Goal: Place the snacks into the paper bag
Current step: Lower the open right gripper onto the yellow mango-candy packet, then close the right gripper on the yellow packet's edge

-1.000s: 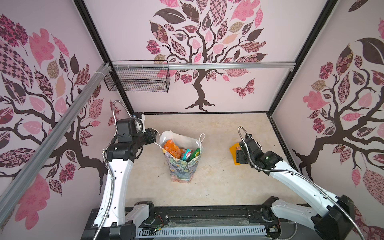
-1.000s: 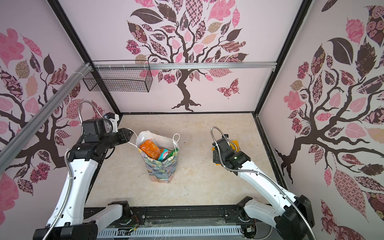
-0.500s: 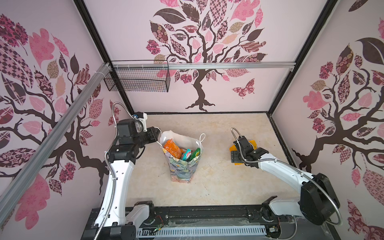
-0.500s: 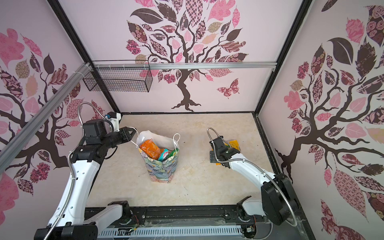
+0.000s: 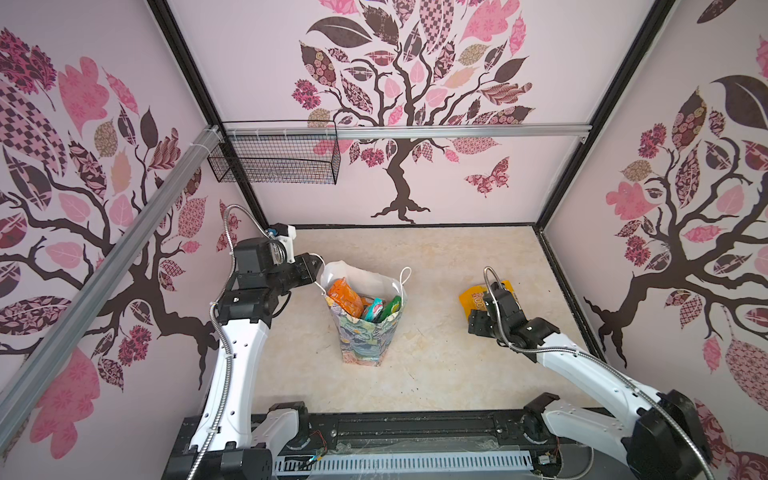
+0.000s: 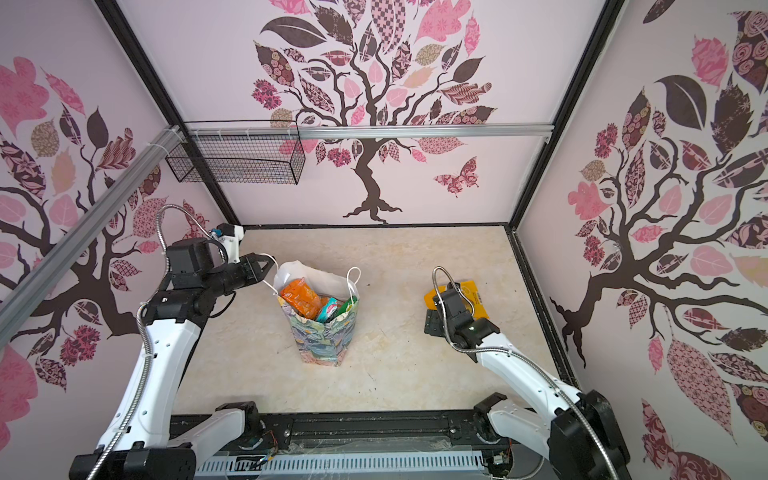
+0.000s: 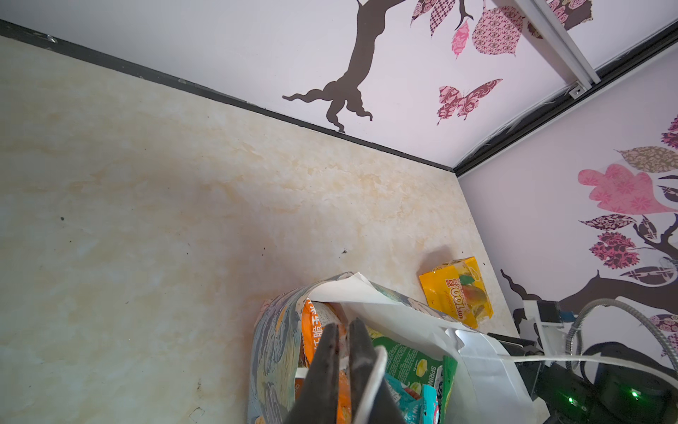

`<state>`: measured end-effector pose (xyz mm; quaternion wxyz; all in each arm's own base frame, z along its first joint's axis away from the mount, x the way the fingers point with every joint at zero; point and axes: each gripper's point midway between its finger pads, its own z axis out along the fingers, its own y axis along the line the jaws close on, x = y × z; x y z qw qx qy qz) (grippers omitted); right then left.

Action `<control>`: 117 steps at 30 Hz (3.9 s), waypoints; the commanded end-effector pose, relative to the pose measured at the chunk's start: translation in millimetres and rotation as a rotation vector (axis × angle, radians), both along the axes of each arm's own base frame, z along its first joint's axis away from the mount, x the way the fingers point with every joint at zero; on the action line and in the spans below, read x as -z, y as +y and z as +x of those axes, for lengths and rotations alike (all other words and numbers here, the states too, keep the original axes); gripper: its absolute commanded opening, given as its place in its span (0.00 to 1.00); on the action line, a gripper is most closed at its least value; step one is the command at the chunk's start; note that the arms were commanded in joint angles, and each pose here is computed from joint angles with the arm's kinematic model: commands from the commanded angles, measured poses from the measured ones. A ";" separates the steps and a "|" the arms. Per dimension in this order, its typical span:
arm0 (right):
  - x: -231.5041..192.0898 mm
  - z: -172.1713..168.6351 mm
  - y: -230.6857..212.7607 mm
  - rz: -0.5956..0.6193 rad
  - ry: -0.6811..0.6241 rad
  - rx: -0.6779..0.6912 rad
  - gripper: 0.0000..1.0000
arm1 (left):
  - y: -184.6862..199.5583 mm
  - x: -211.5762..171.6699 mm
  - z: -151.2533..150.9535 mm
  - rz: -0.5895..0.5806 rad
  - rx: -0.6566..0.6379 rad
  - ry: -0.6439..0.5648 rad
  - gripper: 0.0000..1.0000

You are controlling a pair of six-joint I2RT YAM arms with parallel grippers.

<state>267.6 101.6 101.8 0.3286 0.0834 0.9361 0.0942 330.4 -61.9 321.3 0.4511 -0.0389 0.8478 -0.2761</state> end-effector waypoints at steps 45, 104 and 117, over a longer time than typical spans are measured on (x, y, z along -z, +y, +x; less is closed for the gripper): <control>43.4 31.8 -5.4 0.346 -0.104 0.132 0.46 | 9.5 -0.2 0.0 -0.035 -0.008 -0.023 0.10; -18.1 44.0 -12.6 0.347 -0.278 0.063 0.00 | 11.2 -2.2 2.7 -0.084 0.020 -0.057 0.09; -71.6 36.5 -9.6 0.327 -0.344 -0.008 0.00 | 8.6 -5.0 1.5 -0.096 0.032 -0.064 0.09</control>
